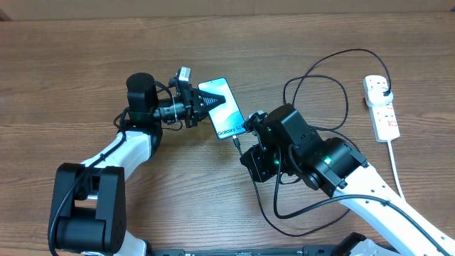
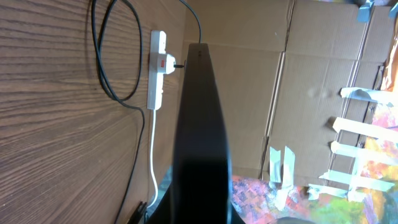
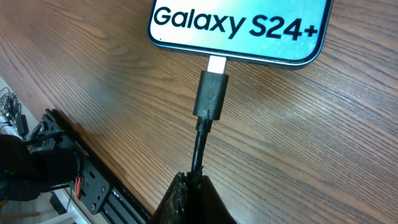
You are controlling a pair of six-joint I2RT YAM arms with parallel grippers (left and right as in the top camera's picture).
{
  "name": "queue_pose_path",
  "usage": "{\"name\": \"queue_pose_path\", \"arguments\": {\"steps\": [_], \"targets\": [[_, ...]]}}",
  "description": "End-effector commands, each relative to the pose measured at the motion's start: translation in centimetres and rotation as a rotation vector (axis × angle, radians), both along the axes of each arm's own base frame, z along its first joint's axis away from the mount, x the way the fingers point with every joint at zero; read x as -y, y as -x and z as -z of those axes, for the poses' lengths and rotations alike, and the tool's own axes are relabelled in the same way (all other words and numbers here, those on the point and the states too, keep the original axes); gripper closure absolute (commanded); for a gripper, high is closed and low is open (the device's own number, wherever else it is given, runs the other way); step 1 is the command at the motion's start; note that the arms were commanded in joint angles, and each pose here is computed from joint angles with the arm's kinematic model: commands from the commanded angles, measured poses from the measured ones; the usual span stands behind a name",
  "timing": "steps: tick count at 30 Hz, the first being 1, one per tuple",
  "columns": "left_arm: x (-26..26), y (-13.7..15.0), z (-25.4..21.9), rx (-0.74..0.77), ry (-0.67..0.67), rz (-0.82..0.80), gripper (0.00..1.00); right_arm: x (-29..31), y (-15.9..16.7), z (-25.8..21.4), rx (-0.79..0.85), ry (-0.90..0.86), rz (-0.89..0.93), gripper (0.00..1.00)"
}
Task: Plug charger to phone and switch on socket
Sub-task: 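Hold the plug below the port and fine-adjust its position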
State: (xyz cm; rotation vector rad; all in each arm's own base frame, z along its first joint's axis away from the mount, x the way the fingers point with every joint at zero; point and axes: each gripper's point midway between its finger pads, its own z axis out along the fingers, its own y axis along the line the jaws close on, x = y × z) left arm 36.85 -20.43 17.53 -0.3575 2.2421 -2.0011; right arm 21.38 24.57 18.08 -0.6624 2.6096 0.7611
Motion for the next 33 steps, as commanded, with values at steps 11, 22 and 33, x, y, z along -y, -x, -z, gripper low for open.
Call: {"name": "queue_pose_path", "arguments": {"steps": [11, 22, 33], "targets": [[0.5, 0.4, -0.8, 0.005, 0.017, 0.047, 0.96, -0.3, 0.0, 1.0, -0.025, 0.019, -0.011, 0.96], [0.6, 1.3, -0.8, 0.129, 0.002, 0.111, 0.96, 0.0, -1.1, 0.9, 0.028, 0.037, 0.018, 0.96], [0.7, 1.4, -0.8, 0.060, 0.016, 0.106, 0.96, -1.2, -2.0, -0.2, 0.074, -0.026, 0.009, 0.96]]}}
